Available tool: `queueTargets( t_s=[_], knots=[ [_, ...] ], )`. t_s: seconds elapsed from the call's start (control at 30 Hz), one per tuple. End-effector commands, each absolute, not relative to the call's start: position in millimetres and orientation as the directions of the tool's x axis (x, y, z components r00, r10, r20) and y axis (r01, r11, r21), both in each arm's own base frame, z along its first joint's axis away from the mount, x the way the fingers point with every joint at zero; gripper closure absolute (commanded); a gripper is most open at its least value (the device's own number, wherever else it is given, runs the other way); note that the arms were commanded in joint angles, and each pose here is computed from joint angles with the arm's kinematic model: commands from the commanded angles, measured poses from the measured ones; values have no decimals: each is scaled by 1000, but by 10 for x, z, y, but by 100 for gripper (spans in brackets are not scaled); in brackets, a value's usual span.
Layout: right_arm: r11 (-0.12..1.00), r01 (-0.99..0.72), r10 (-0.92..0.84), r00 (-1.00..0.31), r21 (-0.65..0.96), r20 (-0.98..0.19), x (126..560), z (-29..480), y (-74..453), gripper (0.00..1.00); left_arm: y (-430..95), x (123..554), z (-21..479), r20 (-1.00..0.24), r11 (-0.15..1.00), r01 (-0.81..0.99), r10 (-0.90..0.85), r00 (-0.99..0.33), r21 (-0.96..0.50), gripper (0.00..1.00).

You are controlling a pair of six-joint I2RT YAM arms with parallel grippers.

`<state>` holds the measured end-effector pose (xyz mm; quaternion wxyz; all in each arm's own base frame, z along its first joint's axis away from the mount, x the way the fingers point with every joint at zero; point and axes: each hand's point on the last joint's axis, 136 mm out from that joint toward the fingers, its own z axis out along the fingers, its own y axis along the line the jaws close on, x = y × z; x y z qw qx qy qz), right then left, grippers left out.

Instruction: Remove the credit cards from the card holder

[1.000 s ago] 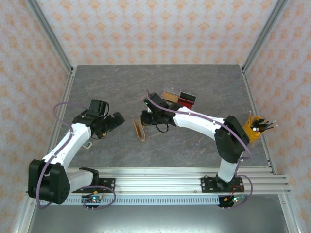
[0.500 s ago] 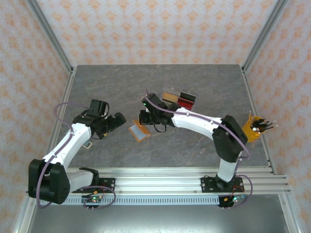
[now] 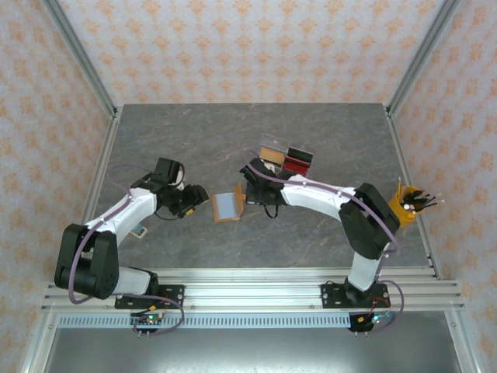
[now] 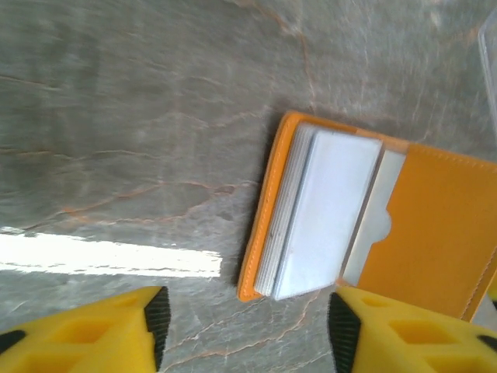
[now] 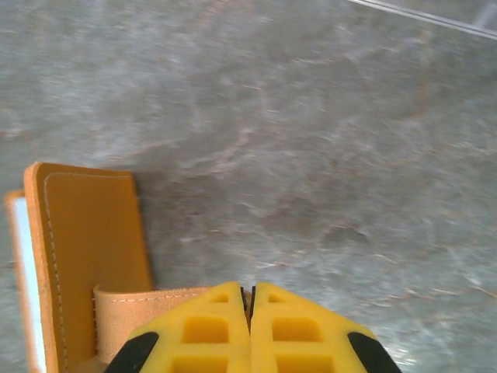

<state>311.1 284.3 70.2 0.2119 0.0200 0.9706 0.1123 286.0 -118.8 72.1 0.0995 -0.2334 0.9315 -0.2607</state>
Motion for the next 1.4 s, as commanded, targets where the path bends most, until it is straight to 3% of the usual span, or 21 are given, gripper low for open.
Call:
queueTargets(
  t_s=[0.0, 0.4, 0.6, 0.73, 1.37],
  knots=[
    [984, 29, 102, -901, 177, -422, 3068, 725, 2603, 95, -1421, 2919, 740, -68, 754, -332, -444, -893, -567, 48],
    [987, -73, -15, -928, 142, -371, 3083, 500, 2496, 95, -1672, 3080, 608, -86, 809, -336, -425, -901, -483, 72],
    [987, -101, -50, -927, 121, -373, 3098, 505, 2495, 95, -1652, 3177, 666, -111, 825, -332, -423, -899, -457, 74],
    [986, -102, -49, -931, 129, -363, 3106, 458, 2532, 95, -1814, 3190, 615, -55, 812, -301, -377, -925, -501, 74],
    [984, -103, -50, -941, 142, -334, 3099, 356, 2589, 95, -1822, 3178, 368, 13, 872, -274, -294, -956, -405, 74]
  ],
)
